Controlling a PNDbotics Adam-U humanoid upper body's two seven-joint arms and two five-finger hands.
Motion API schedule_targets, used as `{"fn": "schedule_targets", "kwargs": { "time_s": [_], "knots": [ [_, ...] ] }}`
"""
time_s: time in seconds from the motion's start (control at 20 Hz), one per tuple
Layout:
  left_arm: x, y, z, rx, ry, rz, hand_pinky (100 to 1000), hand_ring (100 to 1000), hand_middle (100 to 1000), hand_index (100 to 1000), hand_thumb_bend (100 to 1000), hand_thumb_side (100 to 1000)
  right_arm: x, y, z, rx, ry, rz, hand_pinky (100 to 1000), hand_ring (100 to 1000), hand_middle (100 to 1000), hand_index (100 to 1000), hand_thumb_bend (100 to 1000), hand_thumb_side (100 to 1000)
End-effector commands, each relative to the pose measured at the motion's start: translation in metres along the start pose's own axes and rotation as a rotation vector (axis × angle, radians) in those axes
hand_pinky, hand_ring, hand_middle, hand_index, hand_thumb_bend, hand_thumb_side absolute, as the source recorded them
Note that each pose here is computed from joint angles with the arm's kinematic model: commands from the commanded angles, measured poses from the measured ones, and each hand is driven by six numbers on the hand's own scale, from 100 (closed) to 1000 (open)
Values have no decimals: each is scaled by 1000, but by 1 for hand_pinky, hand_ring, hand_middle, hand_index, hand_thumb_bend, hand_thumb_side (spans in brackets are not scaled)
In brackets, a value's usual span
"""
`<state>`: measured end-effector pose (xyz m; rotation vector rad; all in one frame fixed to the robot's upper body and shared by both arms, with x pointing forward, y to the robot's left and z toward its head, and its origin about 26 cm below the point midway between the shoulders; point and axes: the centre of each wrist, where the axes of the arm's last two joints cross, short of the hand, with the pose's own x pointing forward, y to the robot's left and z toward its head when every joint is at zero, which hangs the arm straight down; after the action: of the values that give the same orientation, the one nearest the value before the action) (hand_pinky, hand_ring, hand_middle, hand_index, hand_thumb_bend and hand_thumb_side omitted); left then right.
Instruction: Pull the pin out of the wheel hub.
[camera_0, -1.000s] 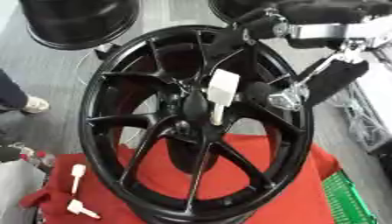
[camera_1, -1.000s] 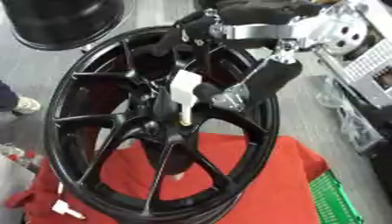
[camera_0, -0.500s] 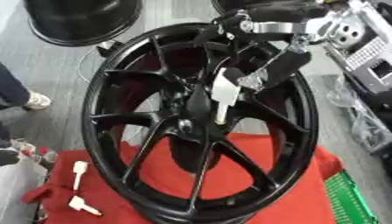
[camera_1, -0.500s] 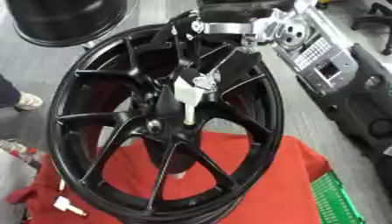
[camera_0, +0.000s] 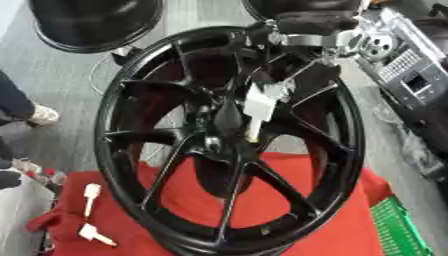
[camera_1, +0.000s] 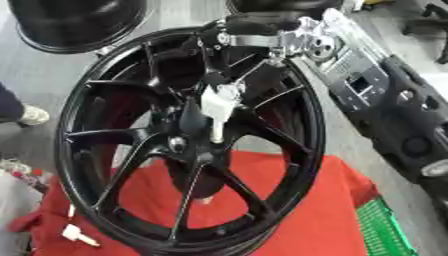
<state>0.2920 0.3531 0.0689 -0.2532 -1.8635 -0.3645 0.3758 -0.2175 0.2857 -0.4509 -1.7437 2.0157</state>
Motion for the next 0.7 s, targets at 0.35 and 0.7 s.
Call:
{"fn": "schedule_targets", "kwargs": {
  "time_s": [0.35, 0.7],
  "knots": [
    [6, 5, 0, 4, -8, -19, 743, 691, 679, 766, 179, 989, 5, -8, 9, 86, 52, 112, 668, 548, 872, 951, 100, 414],
    [5, 5, 1, 8, -6, -18, 744, 691, 678, 766, 179, 989, 12, -13, 11, 79, 29, 103, 670, 573, 870, 950, 100, 475]
  ]
}}
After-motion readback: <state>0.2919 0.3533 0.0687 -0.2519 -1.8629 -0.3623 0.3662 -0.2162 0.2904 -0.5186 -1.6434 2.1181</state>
